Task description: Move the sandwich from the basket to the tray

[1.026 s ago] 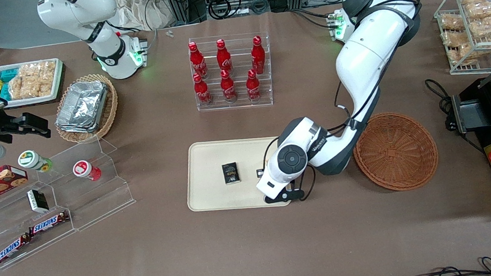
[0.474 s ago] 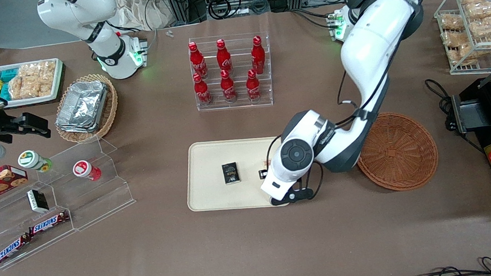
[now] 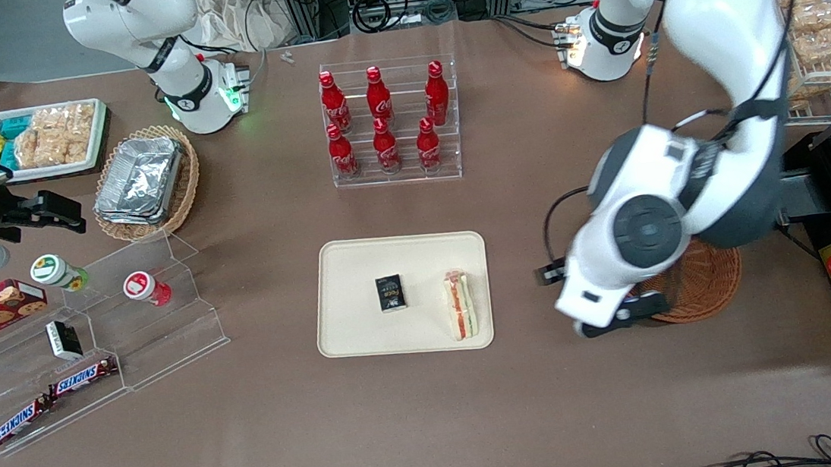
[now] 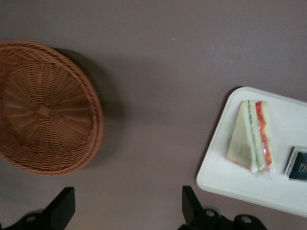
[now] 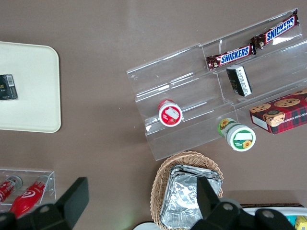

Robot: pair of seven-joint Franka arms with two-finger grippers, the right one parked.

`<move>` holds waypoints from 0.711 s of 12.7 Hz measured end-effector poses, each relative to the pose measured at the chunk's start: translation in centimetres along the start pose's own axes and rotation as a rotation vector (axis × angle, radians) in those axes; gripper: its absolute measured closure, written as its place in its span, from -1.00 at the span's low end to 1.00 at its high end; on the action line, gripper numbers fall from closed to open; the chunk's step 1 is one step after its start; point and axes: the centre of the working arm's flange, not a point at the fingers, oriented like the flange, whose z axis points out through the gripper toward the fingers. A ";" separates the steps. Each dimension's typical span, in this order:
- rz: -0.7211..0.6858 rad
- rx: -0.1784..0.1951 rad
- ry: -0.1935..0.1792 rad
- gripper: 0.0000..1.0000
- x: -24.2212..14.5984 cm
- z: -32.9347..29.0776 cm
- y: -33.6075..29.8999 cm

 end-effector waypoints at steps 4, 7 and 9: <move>0.083 0.072 0.024 -1.00 -1.9 -3.2 -7.1; 0.150 0.063 0.040 -1.00 -3.8 -4.7 -11.9; 0.191 0.053 0.082 -1.00 -5.2 -4.7 -14.9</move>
